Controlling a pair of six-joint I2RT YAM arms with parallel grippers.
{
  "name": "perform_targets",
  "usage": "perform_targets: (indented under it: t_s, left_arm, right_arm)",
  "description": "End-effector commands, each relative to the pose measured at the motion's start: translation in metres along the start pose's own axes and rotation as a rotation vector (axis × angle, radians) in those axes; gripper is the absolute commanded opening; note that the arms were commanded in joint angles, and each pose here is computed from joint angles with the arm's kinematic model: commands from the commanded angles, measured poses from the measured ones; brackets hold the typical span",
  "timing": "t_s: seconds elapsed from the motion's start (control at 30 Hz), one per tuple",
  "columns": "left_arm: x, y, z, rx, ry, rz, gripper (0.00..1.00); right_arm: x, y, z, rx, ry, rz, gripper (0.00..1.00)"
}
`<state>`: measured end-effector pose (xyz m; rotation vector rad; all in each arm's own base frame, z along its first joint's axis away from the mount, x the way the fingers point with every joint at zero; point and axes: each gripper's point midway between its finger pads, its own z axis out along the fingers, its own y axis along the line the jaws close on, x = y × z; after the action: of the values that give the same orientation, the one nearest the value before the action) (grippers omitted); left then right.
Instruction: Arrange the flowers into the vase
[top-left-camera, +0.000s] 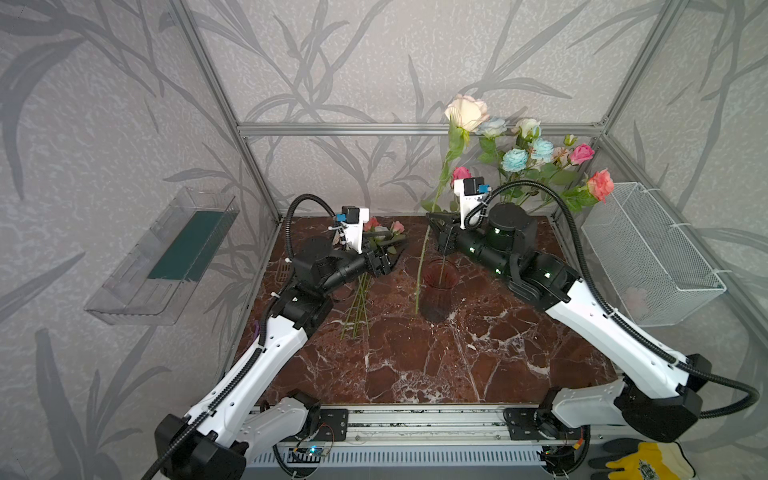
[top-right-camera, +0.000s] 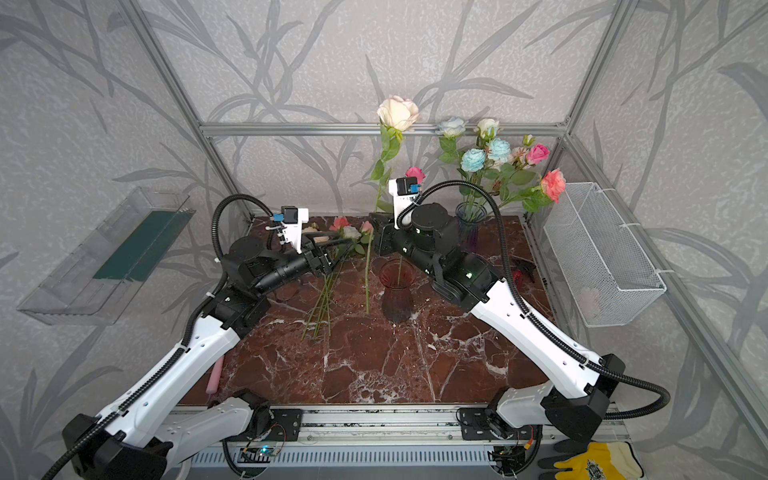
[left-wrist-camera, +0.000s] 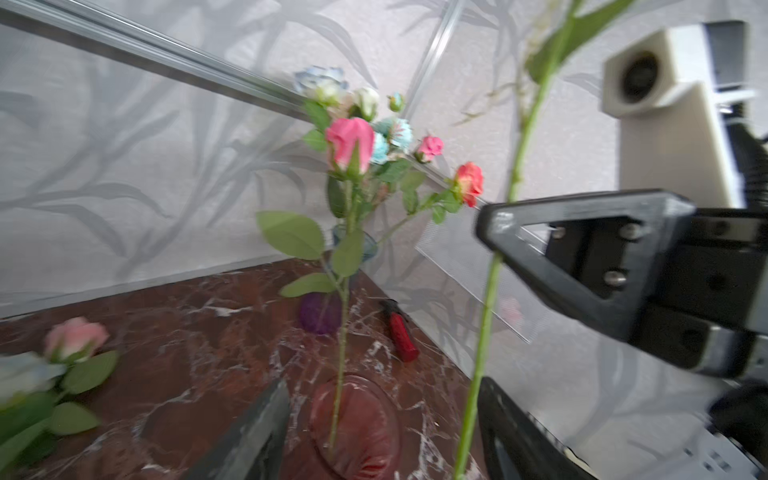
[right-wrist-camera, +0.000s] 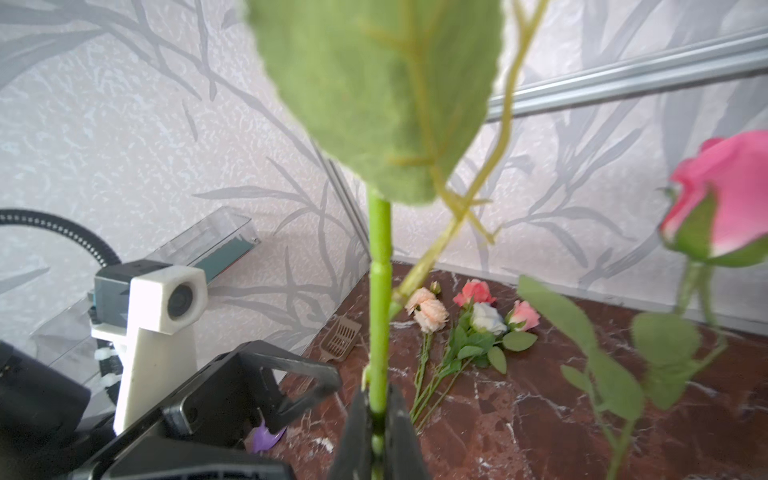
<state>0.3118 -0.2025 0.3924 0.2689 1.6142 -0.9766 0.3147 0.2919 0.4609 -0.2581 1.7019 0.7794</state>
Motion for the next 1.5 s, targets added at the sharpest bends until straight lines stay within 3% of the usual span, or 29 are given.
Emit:
perform_targets:
  t_s: [0.0, 0.13, 0.53, 0.73, 1.0, 1.1, 1.2, 1.3, 1.47]
  left_arm:
    - [-0.02, 0.067, -0.023, -0.345, -0.151, -0.035, 0.73]
    - [-0.015, 0.11, -0.028, -0.491, -0.142, -0.106, 0.74]
    - [-0.005, 0.144, -0.013, -0.438, -0.118, -0.269, 0.72]
    - [0.002, 0.155, -0.008, -0.445, -0.09, -0.303, 0.71]
    - [0.038, 0.198, -0.002, -0.587, 0.035, -0.411, 0.68]
    - [0.051, 0.212, 0.0, -0.617, 0.072, -0.444, 0.61]
    - [0.062, 0.222, 0.0, -0.639, 0.091, -0.472, 0.54]
    - [0.07, 0.231, -0.001, -0.676, 0.119, -0.475, 0.53]
    - [0.086, 0.243, 0.0, -0.717, 0.176, -0.489, 0.52]
  right_arm:
    - [-0.06, -0.022, -0.037, 0.127, -0.191, -0.079, 0.01]
    - [-0.067, -0.048, -0.042, 0.206, -0.216, -0.091, 0.01]
    - [-0.041, -0.098, -0.023, 0.279, -0.22, -0.055, 0.0]
    - [-0.003, -0.109, -0.013, 0.269, -0.177, -0.016, 0.01]
    - [0.071, -0.13, 0.004, 0.29, 0.004, 0.062, 0.09]
    - [0.089, -0.133, 0.009, 0.284, 0.045, 0.076, 0.1]
    - [0.102, -0.131, 0.017, 0.264, 0.109, 0.077, 0.16]
    - [0.11, -0.126, 0.023, 0.243, 0.183, 0.063, 0.33]
    - [0.106, -0.119, 0.014, 0.222, 0.199, 0.052, 0.38]
